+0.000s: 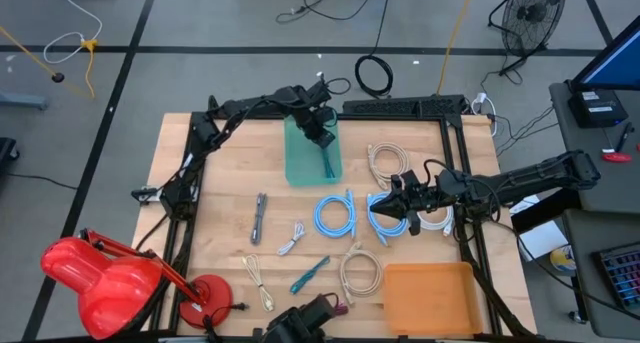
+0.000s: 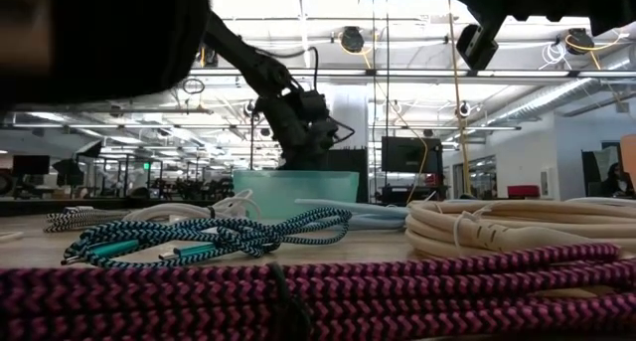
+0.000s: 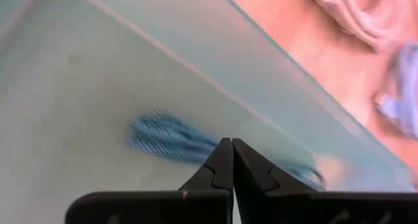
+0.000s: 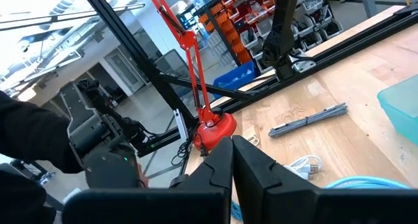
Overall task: Pick & Place USB Port
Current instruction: Put the right light blue charger cable into the orange bin
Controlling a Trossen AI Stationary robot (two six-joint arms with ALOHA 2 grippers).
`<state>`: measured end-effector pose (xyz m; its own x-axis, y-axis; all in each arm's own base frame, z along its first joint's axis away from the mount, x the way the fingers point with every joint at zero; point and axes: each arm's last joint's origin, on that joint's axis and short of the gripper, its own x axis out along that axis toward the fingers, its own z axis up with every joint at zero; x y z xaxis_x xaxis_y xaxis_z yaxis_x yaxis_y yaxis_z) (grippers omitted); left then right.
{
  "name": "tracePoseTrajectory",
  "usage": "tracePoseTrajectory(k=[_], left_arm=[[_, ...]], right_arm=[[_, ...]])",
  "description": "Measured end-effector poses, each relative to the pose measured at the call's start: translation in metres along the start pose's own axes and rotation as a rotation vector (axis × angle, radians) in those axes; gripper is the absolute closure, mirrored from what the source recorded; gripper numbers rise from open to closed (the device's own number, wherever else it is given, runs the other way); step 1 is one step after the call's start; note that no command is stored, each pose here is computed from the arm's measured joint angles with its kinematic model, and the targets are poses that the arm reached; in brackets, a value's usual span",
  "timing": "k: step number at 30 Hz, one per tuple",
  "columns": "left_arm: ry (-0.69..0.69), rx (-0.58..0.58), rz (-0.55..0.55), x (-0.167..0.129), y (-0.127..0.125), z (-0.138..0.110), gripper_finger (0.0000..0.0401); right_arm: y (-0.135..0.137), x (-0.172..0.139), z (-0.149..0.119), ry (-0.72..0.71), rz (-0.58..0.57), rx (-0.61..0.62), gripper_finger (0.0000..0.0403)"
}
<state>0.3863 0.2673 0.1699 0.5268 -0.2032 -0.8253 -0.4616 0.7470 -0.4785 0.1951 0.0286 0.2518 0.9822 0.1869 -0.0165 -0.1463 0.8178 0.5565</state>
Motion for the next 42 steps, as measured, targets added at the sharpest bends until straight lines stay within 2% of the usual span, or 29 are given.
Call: tracePoseTrajectory(k=[8, 12, 18, 25, 30, 37, 42], left_arm=[[-0.166, 0.049, -0.057, -0.062, -0.040, 0.009, 0.0401], [-0.236, 0.055, -0.086, -0.099, -0.072, 0.005, 0.0401], [-0.255, 0.129, -0.147, -0.125, -0.131, -0.015, 0.0401], [-0.214, 0.241, -0.106, -0.119, -0.204, -0.050, 0.0401], [-0.169, 0.214, -0.038, -0.105, -0.244, -0.078, 0.0401], [-0.141, 0.113, 0.091, -0.091, -0.280, -0.114, 0.0400], [-0.099, 0.080, 0.168, -0.086, -0.294, -0.137, 0.0400]], right_arm=[[0.000, 0.000, 0.000, 0.001, 0.003, 0.020, 0.0403], [0.000, 0.000, 0.000, 0.002, 0.003, 0.024, 0.0403], [0.000, 0.000, 0.000, 0.002, 0.003, 0.035, 0.0403], [0.000, 0.000, -0.001, 0.008, 0.000, 0.069, 0.0403], [0.000, 0.000, -0.001, 0.012, 0.000, 0.084, 0.0403], [-0.003, 0.000, -0.006, 0.057, -0.033, 0.101, 0.0403], [-0.006, -0.001, -0.010, 0.098, -0.063, 0.113, 0.0403]])
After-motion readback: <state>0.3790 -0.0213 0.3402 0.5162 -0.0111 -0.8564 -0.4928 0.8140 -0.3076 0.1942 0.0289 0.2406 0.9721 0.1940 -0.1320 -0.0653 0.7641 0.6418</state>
